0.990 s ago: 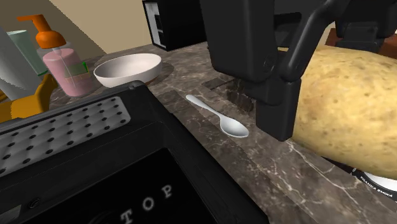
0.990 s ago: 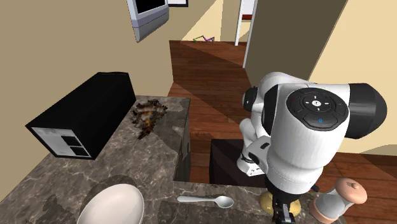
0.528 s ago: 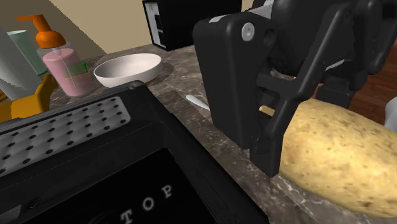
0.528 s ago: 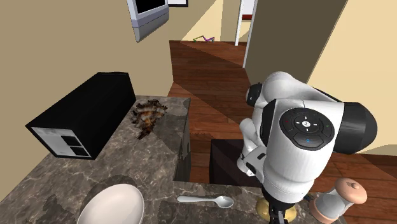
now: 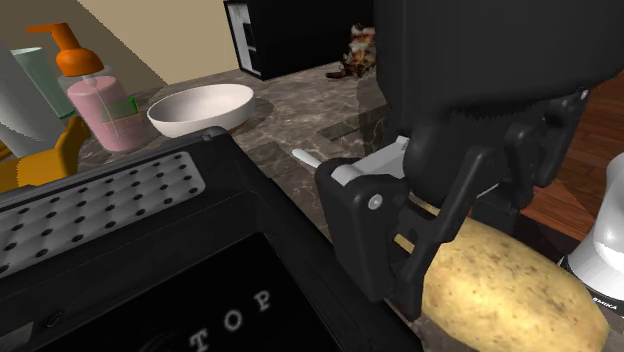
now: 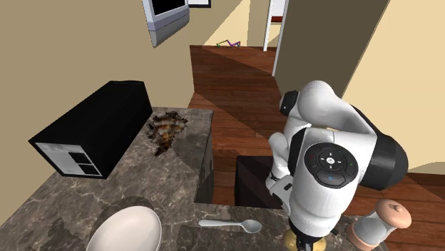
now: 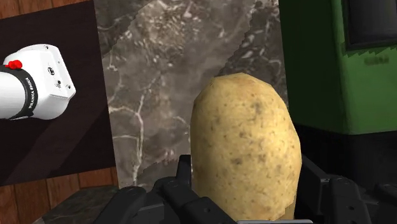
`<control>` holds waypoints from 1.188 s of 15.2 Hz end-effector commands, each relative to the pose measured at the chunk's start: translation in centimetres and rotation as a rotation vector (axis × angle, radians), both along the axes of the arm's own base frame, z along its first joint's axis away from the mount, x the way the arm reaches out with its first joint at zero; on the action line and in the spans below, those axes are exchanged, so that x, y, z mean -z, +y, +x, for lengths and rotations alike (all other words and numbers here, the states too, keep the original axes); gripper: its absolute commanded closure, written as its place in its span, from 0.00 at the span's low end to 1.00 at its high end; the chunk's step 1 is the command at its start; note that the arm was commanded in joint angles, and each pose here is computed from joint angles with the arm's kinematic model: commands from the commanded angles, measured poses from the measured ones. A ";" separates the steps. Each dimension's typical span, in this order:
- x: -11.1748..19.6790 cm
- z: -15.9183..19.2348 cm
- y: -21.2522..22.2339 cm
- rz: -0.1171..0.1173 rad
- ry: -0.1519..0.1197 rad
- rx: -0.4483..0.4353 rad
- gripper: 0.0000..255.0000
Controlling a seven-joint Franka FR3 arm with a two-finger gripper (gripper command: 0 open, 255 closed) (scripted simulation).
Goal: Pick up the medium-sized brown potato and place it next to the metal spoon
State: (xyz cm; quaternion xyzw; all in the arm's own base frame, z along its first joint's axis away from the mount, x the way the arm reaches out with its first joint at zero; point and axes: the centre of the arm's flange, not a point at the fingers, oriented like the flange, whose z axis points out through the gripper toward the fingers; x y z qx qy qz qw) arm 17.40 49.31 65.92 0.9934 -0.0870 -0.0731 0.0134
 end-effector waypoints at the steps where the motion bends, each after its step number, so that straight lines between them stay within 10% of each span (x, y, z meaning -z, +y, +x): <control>1: 1.0 0.1 0.0 0.001 0.000 0.000 1.00; 13: 3.2 0.1 0.0 0.001 0.000 0.000 1.00; 14: 3.2 -0.2 -0.1 0.000 0.000 0.000 0.00; 18: 3.2 -0.1 -0.2 0.000 -0.001 0.000 0.00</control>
